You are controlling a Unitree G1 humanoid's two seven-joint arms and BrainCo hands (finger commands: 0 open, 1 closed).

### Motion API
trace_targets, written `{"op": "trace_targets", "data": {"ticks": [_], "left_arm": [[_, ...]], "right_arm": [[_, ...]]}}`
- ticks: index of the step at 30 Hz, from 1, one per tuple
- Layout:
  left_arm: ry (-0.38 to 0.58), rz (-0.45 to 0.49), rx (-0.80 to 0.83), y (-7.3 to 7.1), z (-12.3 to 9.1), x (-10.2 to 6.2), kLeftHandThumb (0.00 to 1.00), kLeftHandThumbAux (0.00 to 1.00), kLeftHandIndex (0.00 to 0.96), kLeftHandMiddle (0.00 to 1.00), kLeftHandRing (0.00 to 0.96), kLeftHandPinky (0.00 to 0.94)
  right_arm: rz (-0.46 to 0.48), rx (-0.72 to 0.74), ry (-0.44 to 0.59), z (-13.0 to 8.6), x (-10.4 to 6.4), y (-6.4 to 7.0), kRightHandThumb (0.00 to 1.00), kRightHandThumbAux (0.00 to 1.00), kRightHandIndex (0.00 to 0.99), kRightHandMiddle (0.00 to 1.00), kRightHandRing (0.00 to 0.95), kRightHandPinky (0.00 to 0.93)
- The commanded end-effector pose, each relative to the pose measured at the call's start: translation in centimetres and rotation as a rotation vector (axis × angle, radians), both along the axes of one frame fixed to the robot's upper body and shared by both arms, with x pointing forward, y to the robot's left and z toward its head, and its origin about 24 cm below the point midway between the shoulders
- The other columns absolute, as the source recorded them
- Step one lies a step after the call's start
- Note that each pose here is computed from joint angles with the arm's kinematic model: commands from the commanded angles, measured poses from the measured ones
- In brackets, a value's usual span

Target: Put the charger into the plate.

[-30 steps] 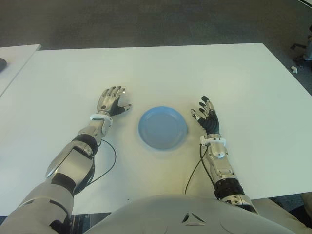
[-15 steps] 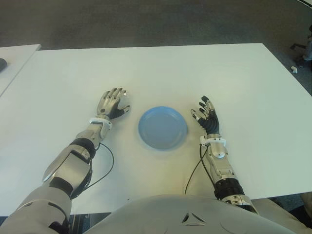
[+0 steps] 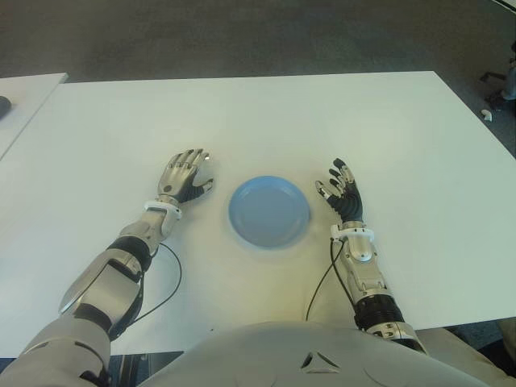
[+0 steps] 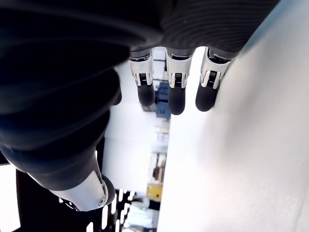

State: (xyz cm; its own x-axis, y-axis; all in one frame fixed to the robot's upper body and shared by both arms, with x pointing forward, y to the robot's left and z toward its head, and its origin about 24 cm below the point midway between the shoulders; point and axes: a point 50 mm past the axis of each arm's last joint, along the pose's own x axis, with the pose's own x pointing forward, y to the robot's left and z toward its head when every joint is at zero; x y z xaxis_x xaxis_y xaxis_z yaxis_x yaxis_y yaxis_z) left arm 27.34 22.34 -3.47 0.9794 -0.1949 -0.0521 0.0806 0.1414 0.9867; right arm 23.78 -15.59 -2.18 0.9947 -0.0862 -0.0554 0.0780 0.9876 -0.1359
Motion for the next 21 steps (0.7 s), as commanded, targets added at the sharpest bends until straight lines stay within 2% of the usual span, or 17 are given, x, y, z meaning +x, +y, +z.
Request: {"op": "trace_targets", "data": {"ticks": [1,9,21], "left_arm": [[0.203,-0.055,0.022,1.0,-3.3,-5.3,0.0,0.391,0.0,0.0,0.0,0.0],[0.251,-0.103,0.053,1.0,-2.8,-6.2,0.0,0.37,0.0,0.0,0.0,0.0],[0.292,-0.096,0.057,1.4,-2.3,-7.4,0.0,0.352,0.0,0.0,0.0,0.0]], "right_arm": [[-0.064,-0.002,0.491,-7.8,-7.4,-0.8,0.117,0.798,0.061,0.1,0.111,0.152],[-0.066,-0.005,0.486,-7.8,-7.4,-0.9,0.117,0.81,0.059,0.107,0.116,0.152],[-0.063,-0.012,0.49,-7.8,-7.3,-1.0,0.105,0.809,0.061,0.113,0.12,0.151]]}}
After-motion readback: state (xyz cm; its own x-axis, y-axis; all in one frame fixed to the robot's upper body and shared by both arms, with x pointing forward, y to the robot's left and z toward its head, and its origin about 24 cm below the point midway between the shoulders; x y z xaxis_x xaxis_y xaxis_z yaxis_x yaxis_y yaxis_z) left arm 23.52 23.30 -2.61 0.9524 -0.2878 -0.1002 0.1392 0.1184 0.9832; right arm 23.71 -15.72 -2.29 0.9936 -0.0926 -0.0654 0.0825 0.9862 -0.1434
